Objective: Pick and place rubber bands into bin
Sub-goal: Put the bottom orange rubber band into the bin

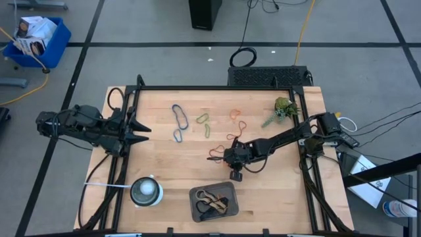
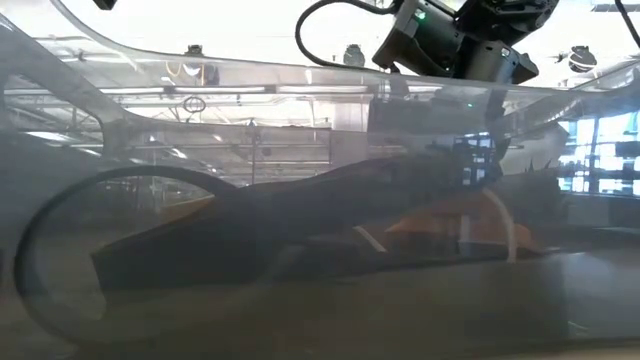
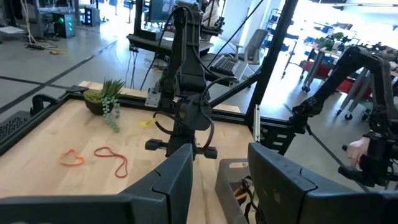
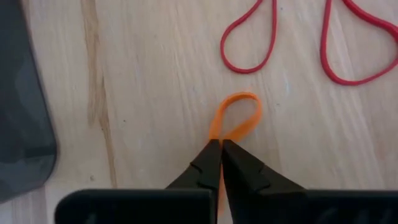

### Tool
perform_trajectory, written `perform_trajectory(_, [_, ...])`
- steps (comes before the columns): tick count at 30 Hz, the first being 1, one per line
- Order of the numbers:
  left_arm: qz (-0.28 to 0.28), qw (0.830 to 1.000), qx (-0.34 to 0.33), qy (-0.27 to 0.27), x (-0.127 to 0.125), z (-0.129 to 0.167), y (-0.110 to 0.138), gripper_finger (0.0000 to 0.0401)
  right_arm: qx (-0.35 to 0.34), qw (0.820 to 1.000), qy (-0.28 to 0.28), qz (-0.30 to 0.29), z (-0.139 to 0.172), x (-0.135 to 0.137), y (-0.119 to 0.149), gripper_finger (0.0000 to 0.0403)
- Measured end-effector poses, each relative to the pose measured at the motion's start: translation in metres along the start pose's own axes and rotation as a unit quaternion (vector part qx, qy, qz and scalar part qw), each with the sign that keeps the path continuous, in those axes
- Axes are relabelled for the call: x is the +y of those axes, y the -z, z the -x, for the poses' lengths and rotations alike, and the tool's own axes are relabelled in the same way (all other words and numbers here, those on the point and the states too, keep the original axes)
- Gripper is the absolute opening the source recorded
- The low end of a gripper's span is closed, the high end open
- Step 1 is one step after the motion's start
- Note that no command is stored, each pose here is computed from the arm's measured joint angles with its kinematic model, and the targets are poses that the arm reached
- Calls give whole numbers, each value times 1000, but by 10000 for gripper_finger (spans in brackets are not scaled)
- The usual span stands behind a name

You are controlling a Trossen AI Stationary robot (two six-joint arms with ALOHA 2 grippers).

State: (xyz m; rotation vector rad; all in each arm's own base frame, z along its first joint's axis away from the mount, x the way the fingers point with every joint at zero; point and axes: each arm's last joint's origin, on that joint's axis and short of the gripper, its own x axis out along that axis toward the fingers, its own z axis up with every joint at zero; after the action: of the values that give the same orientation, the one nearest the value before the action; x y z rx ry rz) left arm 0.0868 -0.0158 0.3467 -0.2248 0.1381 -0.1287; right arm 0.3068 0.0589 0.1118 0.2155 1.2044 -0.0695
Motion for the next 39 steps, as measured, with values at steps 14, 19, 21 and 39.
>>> perform_trajectory(14, [-1, 1000, 2, -1, 0, 0, 0, 161, -150, 988, 29, -38, 83, 0, -13, 0])
perform_trajectory(19, [-1, 1000, 3, -1, 0, 0, 0, 161, -228, 972, 28, -44, 123, 5, -13, 0])
perform_trajectory(21, [-1, 1000, 3, -1, 0, 0, 0, 161, -241, 969, 21, -44, 132, 5, -12, 0])
perform_trajectory(39, [-1, 1000, 3, 0, 0, 0, 0, 161, -215, 976, -18, -30, 120, 15, -12, 128])
